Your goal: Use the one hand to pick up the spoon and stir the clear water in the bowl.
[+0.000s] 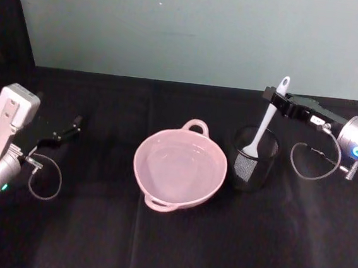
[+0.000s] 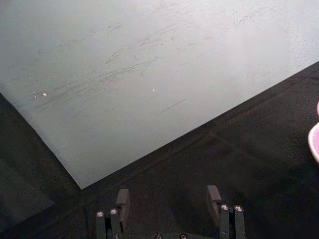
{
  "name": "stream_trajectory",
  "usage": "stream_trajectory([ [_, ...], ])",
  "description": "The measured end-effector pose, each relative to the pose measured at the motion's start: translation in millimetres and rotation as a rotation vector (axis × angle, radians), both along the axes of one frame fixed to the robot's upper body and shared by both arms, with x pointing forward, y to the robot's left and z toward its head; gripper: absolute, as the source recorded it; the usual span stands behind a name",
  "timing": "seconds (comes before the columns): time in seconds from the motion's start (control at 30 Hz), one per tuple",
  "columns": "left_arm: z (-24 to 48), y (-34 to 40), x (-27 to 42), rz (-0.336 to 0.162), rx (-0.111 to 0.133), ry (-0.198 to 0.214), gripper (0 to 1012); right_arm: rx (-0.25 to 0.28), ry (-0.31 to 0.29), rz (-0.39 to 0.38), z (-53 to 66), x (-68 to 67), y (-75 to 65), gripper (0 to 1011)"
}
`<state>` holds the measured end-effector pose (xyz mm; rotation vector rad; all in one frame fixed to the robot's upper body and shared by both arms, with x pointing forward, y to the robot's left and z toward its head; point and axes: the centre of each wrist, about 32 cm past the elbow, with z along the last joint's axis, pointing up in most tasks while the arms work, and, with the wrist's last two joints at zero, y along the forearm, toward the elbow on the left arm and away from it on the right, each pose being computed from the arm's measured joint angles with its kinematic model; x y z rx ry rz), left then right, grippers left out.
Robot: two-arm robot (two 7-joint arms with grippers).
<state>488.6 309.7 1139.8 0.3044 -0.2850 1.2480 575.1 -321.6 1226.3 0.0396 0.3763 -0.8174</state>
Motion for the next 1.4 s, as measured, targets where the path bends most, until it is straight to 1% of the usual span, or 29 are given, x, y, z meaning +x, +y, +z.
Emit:
stream_trajectory([
  [0.4, 0.0, 0.0, 0.0, 0.000, 0.000, 0.000, 1011, -0.001, 0.006, -0.005, -4.7, 1.0, -1.1, 121],
  [0.6, 0.0, 0.0, 0.0, 0.000, 0.000, 0.000, 1011, 0.009, 0.016, -0.004, -7.6, 1.5, -1.1, 121],
  [0.97, 0.0, 0.0, 0.0, 0.000, 0.000, 0.000, 1011, 0.009, 0.015, -0.003, -7.2, 1.5, -0.9, 133],
  [1.07, 0.0, 0.0, 0.0, 0.000, 0.000, 0.000, 1011, 0.009, 0.015, -0.003, -7.1, 1.5, -0.9, 203],
  [1.1, 0.0, 0.0, 0.0, 0.000, 0.000, 0.000, 1011, 0.008, 0.015, -0.003, -7.0, 1.6, -0.9, 251],
  [1.13, 0.0, 0.0, 0.0, 0.000, 0.000, 0.000, 1011, 0.008, 0.015, -0.003, -7.0, 1.6, -0.9, 251],
  [1.23, 0.0, 0.0, 0.0, 0.000, 0.000, 0.000, 1011, 0.008, 0.015, -0.003, -6.9, 1.6, -0.9, 371],
  [1.3, 0.0, 0.0, 0.0, 0.000, 0.000, 0.000, 1011, 0.007, 0.015, -0.003, -6.8, 1.6, -0.9, 409],
  [1.37, 0.0, 0.0, 0.0, 0.000, 0.000, 0.000, 1011, 0.007, 0.014, -0.003, -6.7, 1.6, -0.9, 470],
  [1.4, 0.0, 0.0, 0.0, 0.000, 0.000, 0.000, 1011, 0.007, 0.014, -0.003, -6.7, 1.6, -0.9, 530],
])
